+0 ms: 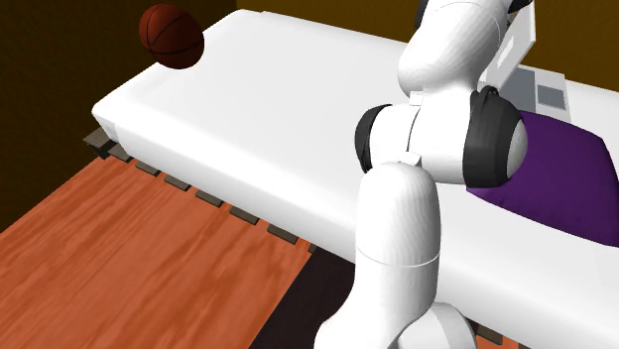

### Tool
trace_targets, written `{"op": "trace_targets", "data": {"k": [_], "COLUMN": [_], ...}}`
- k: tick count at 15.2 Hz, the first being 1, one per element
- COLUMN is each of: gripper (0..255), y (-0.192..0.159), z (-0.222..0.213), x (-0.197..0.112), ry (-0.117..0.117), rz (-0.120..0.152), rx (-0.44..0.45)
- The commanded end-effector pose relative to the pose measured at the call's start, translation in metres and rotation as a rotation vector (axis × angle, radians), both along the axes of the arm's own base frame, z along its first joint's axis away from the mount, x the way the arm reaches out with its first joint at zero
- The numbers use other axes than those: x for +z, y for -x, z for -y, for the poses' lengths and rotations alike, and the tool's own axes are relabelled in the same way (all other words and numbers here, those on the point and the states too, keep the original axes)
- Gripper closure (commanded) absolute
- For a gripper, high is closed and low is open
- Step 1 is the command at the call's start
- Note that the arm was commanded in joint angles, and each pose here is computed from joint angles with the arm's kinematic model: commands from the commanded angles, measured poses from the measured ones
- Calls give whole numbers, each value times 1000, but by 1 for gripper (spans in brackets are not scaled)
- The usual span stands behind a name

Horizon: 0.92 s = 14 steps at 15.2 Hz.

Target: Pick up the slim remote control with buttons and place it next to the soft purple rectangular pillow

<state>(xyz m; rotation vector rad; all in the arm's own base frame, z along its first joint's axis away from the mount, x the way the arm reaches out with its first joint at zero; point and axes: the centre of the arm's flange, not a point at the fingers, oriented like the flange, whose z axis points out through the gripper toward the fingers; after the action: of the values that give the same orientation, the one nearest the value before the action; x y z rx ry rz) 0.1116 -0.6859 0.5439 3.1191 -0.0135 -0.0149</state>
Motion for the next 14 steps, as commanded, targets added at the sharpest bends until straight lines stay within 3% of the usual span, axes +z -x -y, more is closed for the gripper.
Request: {"op": "trace_targets", "data": {"k": [1,14], "gripper": [255,255], "y": [12,12], "z": [15,15], "x": [-5,-74], "ry": [-3,-3], "rz": [2,2], "rx": [2,2]}}
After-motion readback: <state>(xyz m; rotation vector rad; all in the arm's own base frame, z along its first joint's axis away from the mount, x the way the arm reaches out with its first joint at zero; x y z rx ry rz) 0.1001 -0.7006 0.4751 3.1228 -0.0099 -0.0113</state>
